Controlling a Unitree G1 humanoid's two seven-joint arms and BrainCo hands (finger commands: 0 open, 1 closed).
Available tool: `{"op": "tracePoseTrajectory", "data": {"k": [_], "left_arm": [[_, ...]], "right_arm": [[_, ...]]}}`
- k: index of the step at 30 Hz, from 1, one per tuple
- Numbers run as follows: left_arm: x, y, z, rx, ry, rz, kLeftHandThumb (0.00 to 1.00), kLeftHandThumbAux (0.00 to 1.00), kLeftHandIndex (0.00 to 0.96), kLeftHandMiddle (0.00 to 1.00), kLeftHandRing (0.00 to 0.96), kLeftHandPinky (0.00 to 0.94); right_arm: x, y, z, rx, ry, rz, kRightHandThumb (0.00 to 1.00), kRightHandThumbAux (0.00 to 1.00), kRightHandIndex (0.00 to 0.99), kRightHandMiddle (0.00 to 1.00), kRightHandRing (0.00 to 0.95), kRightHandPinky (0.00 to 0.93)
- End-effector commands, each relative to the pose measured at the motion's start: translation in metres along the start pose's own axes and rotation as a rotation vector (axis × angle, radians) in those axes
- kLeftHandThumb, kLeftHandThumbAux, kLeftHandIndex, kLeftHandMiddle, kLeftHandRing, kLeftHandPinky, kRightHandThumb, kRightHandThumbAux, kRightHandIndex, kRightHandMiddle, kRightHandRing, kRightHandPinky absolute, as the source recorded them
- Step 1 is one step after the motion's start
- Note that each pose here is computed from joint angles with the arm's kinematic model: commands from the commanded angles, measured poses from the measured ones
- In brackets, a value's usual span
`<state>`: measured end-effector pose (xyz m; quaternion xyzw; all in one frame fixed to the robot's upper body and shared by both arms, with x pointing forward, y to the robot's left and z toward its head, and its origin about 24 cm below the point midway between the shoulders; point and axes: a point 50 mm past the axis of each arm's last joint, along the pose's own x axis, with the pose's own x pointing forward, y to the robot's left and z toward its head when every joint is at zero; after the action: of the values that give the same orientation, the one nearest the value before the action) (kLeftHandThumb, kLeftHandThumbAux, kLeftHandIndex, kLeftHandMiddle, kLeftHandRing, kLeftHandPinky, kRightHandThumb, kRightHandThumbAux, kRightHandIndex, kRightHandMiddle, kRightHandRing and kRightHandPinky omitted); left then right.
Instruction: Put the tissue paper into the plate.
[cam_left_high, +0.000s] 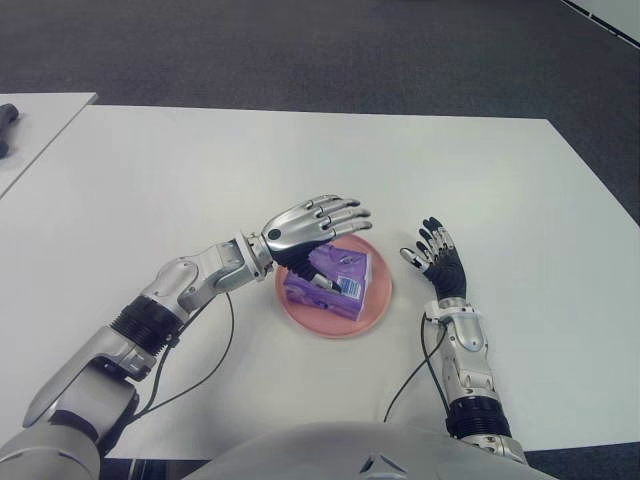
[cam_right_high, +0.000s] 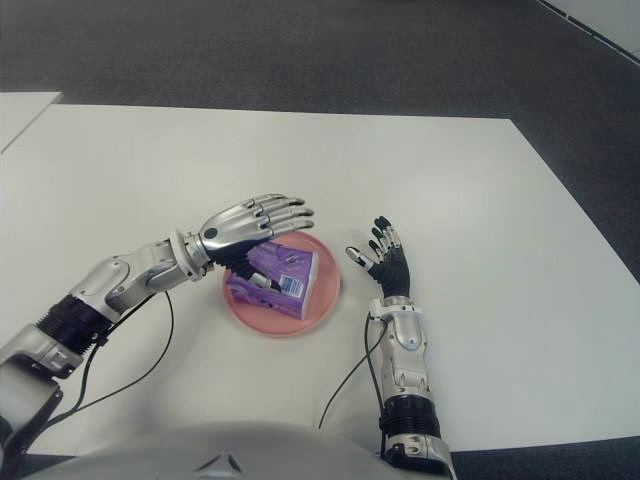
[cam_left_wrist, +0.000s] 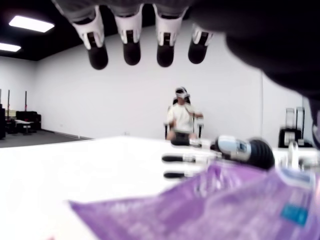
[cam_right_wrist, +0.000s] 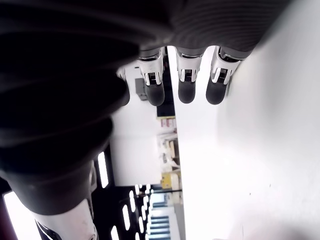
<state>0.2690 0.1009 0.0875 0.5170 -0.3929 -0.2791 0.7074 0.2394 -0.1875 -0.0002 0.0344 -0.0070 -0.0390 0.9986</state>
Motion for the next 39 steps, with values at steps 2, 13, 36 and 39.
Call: {"op": "tracePoseTrajectory", "data": {"k": [2,13,36,39], "left_arm": [[0.000,0.000,-0.008,-0.151,0.095,0.129,0.000,0.313,0.000,0.000,0.000,0.000],[-0.007,0.035,-0.013,-0.464,0.109,0.256,0.001,0.342,0.000,0.000,0.000,0.000],[-0.008,0.080,-0.050,-0.748,0.286,0.600,0.000,0.394,0.000,0.000,0.000,0.000],[-0.025,0.070,-0.077,-0.738,0.451,0.628,0.000,0.389,0.000,0.000,0.000,0.000]], "right_arm": [[-0.004,0.004,-0.003,-0.006,-0.013,-0.020,0.018,0.793,0.000,0.000,0.000,0.025],[-0.003,0.011,0.003,-0.011,-0.076,-0.025,0.063,0.701,0.000,0.000,0.000,0.004],[-0.006,0.015,0.006,-0.012,-0.098,-0.031,0.102,0.651,0.000,0.000,0.000,0.005],[-0.005,0.012,0.005,-0.014,-0.080,-0.026,0.109,0.652,0.000,0.000,0.000,0.007]]}}
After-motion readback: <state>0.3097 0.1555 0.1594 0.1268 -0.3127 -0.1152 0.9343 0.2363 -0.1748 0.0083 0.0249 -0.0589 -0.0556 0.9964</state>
